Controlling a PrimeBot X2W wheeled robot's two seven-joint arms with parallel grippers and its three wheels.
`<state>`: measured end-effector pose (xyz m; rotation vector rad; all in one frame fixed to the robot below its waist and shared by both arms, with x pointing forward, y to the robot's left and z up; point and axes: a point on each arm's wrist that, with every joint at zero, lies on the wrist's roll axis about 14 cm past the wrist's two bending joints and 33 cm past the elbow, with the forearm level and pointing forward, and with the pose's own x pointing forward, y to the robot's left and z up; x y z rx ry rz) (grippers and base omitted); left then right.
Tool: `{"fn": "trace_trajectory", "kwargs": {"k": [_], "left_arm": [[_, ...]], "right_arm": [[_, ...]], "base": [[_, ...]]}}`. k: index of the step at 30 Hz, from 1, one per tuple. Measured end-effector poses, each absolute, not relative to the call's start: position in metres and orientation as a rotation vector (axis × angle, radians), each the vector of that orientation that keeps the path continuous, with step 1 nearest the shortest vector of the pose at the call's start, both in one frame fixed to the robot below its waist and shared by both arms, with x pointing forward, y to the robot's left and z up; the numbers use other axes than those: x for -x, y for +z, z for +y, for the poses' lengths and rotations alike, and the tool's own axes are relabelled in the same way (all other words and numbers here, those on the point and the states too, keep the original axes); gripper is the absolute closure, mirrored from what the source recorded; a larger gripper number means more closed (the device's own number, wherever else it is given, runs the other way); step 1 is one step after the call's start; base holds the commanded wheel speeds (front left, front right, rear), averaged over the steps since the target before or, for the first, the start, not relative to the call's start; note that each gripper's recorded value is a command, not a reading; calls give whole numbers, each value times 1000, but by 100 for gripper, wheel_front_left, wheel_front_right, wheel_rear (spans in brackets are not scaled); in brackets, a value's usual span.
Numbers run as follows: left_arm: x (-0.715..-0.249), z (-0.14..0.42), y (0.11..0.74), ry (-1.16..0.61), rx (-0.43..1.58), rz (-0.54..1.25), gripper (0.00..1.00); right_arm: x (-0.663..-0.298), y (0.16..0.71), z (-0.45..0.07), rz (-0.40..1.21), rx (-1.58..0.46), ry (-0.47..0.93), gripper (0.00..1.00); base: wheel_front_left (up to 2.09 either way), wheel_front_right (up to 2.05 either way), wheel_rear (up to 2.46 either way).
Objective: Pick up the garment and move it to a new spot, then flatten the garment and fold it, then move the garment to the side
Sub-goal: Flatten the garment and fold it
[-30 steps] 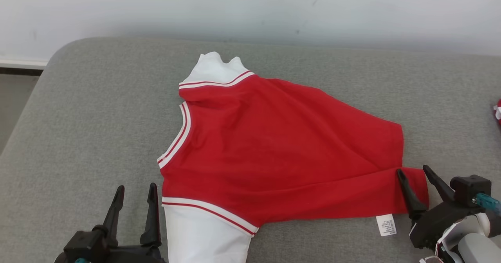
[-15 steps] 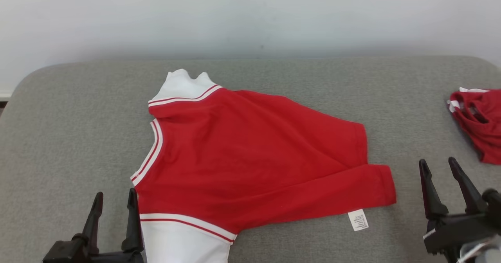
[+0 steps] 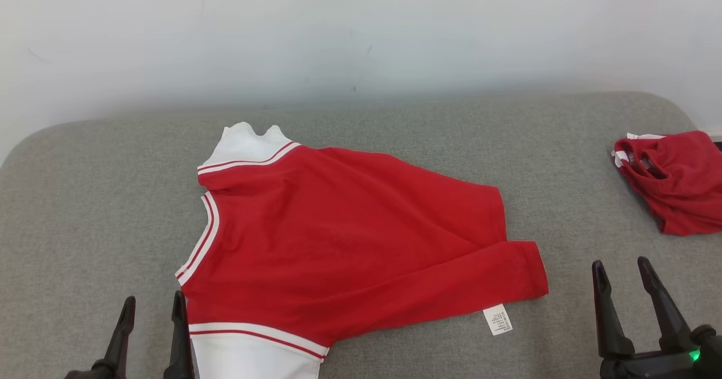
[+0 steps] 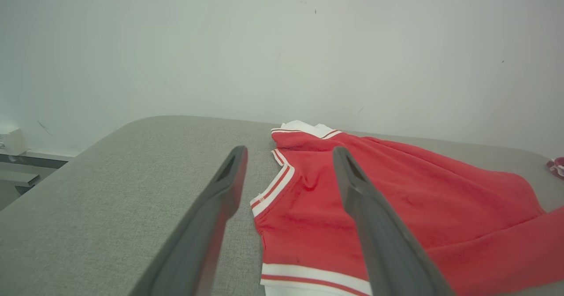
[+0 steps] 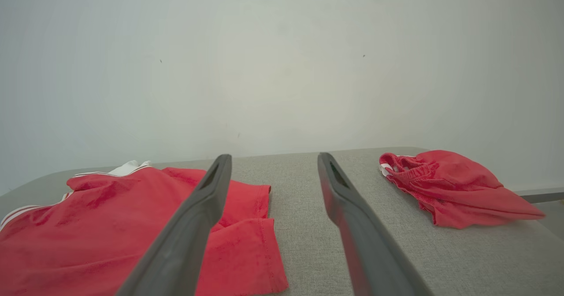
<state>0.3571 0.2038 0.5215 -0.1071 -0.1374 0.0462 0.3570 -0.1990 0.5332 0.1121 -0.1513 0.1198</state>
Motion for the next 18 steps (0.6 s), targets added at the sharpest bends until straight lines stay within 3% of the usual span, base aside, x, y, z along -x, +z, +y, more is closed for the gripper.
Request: {"fn": "trace_trajectory", "kwargs": {"k": [18], "left_arm": [[-340,212,518,59,58,-124,0]], "right_arm": [[-348,522,-188,-117,-118,143,0]], "base": [[0,0,0]]}}
